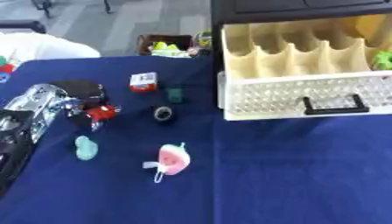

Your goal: Pick up objects from table and place into drawer.

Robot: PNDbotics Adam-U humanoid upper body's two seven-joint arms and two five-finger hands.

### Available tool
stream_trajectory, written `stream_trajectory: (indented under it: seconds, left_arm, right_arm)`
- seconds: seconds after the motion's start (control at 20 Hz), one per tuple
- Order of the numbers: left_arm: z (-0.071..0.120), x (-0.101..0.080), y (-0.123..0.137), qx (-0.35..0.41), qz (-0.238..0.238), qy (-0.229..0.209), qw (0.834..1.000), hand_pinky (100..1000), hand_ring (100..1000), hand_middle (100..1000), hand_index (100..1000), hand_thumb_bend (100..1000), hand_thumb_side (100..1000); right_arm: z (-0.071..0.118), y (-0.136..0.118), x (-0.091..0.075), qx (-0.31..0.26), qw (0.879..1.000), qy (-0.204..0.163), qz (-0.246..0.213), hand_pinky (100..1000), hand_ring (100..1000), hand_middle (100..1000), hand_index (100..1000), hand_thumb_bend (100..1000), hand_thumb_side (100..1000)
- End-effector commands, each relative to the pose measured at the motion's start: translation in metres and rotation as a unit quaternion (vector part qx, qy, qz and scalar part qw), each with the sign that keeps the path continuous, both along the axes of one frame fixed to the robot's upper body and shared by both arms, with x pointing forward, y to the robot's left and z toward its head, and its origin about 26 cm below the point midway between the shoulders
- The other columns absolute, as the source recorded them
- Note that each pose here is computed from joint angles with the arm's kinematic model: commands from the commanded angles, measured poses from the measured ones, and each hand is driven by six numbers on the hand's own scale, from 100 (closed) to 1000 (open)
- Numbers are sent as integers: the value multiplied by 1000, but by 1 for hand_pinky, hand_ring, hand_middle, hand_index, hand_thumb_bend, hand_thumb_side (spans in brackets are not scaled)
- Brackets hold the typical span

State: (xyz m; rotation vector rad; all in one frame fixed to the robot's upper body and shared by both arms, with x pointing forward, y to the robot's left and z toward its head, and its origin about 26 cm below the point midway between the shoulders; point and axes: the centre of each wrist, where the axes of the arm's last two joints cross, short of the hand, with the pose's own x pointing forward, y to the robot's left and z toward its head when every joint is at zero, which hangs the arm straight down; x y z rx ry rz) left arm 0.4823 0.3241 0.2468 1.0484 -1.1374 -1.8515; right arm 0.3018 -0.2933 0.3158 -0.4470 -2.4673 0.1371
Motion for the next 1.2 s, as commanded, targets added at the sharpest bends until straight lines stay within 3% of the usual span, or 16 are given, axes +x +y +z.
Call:
stream_trajectory:
  seconds: [0.05, 0.25, 0.6, 0.7, 1.2]
  left_arm:
    - [30, -8, 10, -14, 2, -18, 1000, 243, 391, 384, 496, 100, 455]
    - [39, -12, 13, -22, 4, -16, 1000, 244, 390, 381, 490, 100, 465]
    - [47, -18, 17, -38, 3, -19, 999, 230, 378, 368, 476, 100, 393]
    - [55, -19, 12, -47, -11, -25, 998, 223, 376, 368, 489, 100, 256]
    - [92, -27, -12, -92, -72, -48, 992, 193, 354, 345, 457, 100, 245]
  right_arm:
    - [7, 0, -3, -7, 1000, -12, 1, 727, 311, 253, 684, 100, 1000]
    - [6, 0, -3, -7, 1000, -12, 2, 728, 311, 254, 683, 100, 1000]
    - [6, 1, -3, -6, 1000, -11, 2, 728, 312, 254, 683, 100, 1000]
    - [6, 0, -3, -5, 1000, -11, 1, 726, 313, 255, 681, 100, 1000]
    - [7, 2, -3, -4, 1000, -13, 4, 723, 316, 258, 679, 100, 1000]
